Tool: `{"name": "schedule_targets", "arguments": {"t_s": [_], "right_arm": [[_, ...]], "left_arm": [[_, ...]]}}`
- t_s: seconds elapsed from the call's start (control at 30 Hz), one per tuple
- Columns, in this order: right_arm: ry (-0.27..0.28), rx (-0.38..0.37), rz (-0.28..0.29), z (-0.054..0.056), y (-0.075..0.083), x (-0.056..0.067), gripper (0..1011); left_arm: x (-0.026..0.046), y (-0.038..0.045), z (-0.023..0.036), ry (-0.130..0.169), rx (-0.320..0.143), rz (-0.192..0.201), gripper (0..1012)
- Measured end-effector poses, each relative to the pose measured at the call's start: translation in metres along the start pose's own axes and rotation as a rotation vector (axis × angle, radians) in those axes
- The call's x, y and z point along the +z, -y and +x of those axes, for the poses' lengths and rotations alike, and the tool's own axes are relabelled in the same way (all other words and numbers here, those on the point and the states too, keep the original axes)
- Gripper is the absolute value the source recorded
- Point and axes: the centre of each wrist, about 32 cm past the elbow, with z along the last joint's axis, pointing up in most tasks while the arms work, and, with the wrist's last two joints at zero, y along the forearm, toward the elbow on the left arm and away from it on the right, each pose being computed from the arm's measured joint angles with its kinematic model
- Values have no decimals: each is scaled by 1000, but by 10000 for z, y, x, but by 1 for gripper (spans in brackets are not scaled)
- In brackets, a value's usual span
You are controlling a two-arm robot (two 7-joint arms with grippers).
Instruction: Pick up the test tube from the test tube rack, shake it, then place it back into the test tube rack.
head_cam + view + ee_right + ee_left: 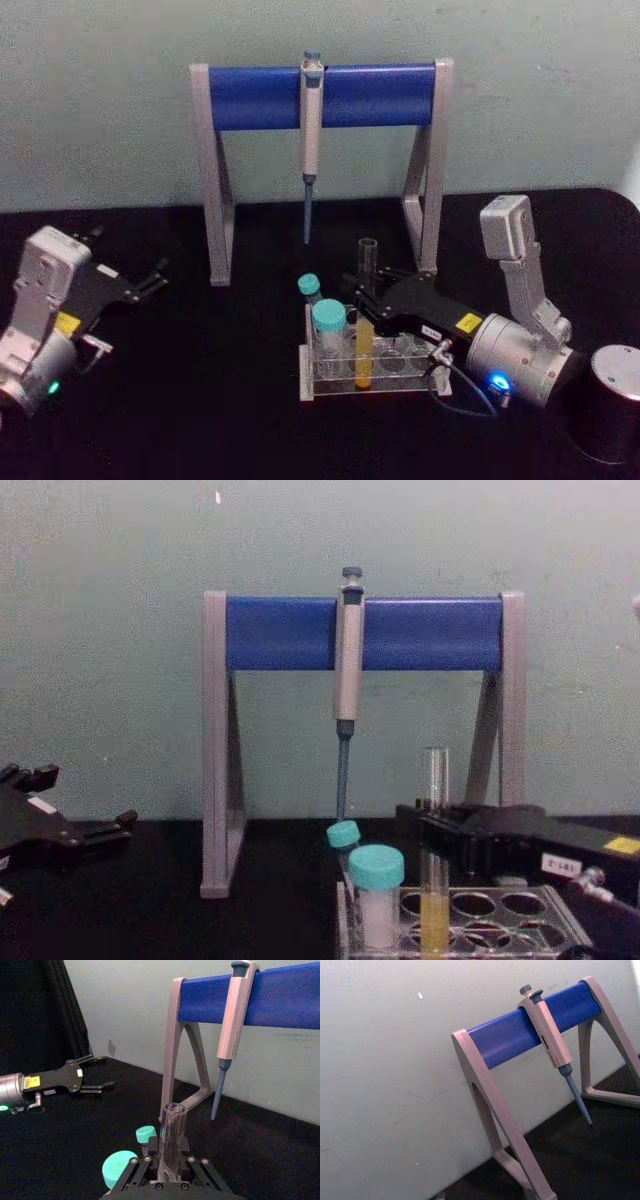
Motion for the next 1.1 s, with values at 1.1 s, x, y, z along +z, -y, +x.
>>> {"name": "schedule_targets", "arguments": {"t_s": [1.1], "right_arm": [[141, 61, 70, -122, 40, 43, 233]], "left_arm": [[0, 0, 0, 0, 0, 0, 1001]]}}
